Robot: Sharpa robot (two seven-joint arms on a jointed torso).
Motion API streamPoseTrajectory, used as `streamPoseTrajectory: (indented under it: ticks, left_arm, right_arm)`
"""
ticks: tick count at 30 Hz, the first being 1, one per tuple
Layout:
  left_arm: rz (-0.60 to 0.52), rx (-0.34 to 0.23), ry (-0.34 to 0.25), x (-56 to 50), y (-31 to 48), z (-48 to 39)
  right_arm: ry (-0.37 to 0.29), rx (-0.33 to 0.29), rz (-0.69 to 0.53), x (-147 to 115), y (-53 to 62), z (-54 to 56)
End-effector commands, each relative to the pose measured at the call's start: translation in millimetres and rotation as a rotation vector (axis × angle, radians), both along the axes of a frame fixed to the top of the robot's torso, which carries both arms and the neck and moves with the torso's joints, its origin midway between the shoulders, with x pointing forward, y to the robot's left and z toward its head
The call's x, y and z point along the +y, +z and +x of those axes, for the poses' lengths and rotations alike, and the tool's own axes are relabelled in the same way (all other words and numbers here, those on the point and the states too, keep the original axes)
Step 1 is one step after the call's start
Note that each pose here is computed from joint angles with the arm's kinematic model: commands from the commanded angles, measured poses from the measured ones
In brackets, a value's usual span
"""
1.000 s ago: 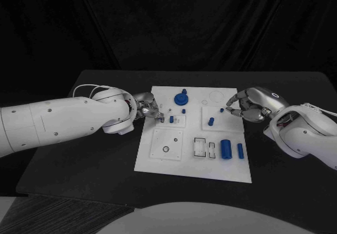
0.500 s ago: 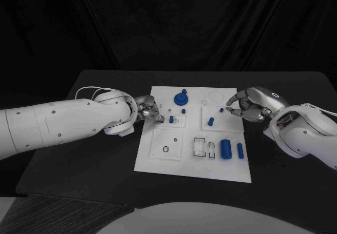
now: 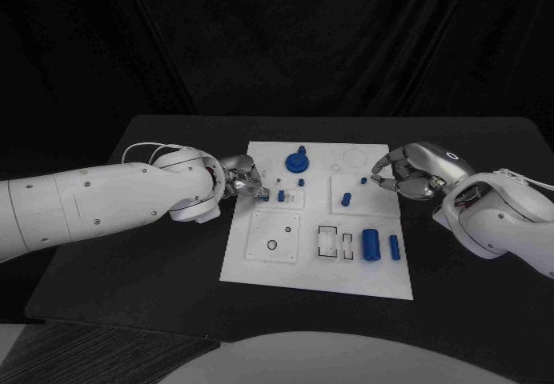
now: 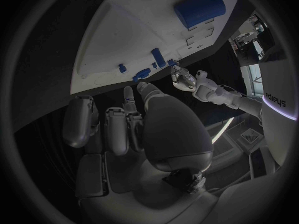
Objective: Assemble the parts on the task board
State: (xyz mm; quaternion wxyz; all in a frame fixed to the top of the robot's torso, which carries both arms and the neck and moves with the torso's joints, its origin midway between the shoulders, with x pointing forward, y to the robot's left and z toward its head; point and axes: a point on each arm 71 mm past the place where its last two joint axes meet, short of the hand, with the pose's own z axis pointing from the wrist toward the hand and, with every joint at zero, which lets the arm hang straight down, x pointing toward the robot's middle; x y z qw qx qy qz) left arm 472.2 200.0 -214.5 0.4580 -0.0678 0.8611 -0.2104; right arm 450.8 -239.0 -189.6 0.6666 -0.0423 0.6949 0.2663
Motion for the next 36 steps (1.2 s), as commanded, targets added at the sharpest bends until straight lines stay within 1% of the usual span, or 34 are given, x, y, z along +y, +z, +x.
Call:
streamPoseTrajectory:
  ticks: [1, 4, 10, 21, 36]
  left_arm:
    - [-0.025, -0.050, -0.034, -4.0, 3.3, -0.7]
    - [-0.021, -0.053, -0.045, -5.0, 3.5, -1.3]
    - [-0.008, -0.043, -0.055, -5.0, 2.2, -1.4]
    - [0.011, -0.028, -0.045, -0.6, -1.0, 0.2]
    - [0.021, -0.019, -0.041, 0.4, -3.6, 1.7]
  right_arm:
    - [-0.010, -0.010, 0.006, -0.7, 0.5, -0.2]
    - [-0.009, -0.009, 0.006, -0.4, 0.4, 0.0]
    - [-0.009, -0.008, 0.005, 0.1, 0.2, 0.2]
    - [-0.009, -0.008, 0.005, 0.2, 0.1, 0.4]
    - [-0.009, -0.008, 0.005, 0.0, 0.2, 0.1]
